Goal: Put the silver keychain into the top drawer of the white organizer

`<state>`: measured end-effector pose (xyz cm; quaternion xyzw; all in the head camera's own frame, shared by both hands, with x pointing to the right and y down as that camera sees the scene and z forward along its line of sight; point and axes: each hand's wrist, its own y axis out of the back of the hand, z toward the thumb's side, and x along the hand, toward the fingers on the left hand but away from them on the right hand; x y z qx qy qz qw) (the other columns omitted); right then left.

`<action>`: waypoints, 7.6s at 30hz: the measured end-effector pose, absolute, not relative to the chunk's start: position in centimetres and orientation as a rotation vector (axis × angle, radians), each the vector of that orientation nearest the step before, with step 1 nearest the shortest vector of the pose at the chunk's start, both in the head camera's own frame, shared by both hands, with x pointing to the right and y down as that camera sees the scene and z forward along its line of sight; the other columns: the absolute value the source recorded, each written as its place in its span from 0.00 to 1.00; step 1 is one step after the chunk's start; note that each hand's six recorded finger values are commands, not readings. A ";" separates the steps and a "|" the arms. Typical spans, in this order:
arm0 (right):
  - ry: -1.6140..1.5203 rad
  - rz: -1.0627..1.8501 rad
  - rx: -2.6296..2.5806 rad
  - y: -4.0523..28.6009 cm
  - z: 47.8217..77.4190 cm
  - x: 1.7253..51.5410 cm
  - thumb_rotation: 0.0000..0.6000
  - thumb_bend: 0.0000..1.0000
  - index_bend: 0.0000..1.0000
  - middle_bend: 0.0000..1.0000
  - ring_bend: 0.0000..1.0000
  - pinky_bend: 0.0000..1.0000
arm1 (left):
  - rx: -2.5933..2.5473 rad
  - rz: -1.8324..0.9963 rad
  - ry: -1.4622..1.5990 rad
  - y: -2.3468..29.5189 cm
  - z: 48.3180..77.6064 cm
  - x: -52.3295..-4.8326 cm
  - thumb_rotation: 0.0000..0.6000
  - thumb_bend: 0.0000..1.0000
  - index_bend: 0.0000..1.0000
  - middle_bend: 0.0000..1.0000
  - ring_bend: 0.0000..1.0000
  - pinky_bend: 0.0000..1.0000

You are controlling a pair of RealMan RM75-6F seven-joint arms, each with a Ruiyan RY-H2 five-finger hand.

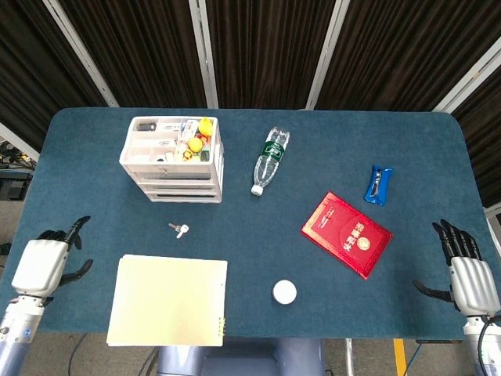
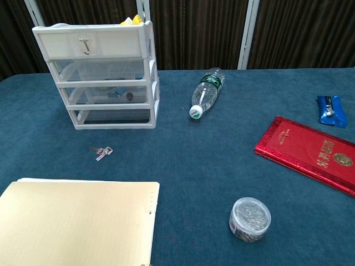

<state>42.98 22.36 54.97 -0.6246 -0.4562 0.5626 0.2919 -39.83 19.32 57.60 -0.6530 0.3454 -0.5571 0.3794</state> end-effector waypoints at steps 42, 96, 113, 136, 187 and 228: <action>-1.288 1.491 -1.703 21.9 54.8 43.3 1.00 0.00 0.00 0.00 0.00 0.00 | -1.735 -1.509 0.601 13.5 71.2 -20.7 1.00 0.37 0.58 1.00 0.99 0.85; -1.313 1.492 -1.712 21.9 54.7 43.2 1.00 0.00 0.00 0.00 0.00 0.00 | -1.684 -1.589 0.558 14.6 75.2 -21.4 1.00 0.39 0.56 1.00 0.99 0.85; -1.314 1.493 -1.709 21.9 54.7 43.3 1.00 0.00 0.00 0.00 0.00 0.00 | -1.651 -1.489 0.594 13.1 73.3 -21.4 1.00 0.49 0.62 1.00 0.99 0.85; -1.312 1.488 -1.707 21.9 54.6 43.1 1.00 0.00 0.00 0.00 0.00 0.00 | -1.576 -1.322 0.667 9.2 67.1 -23.2 1.00 0.49 0.63 1.00 0.99 0.85; -1.315 1.476 -1.711 21.8 54.6 42.9 1.00 0.00 0.00 0.00 0.00 0.00 | -1.491 -1.311 1.060 5.4 61.9 -25.1 1.00 0.48 0.64 1.00 0.99 0.85; -1.316 1.469 -1.713 21.7 54.5 42.8 1.00 0.00 0.00 0.00 0.00 0.00 | -1.433 -1.233 1.029 6.0 62.4 -24.5 1.00 0.48 0.64 1.00 0.99 0.85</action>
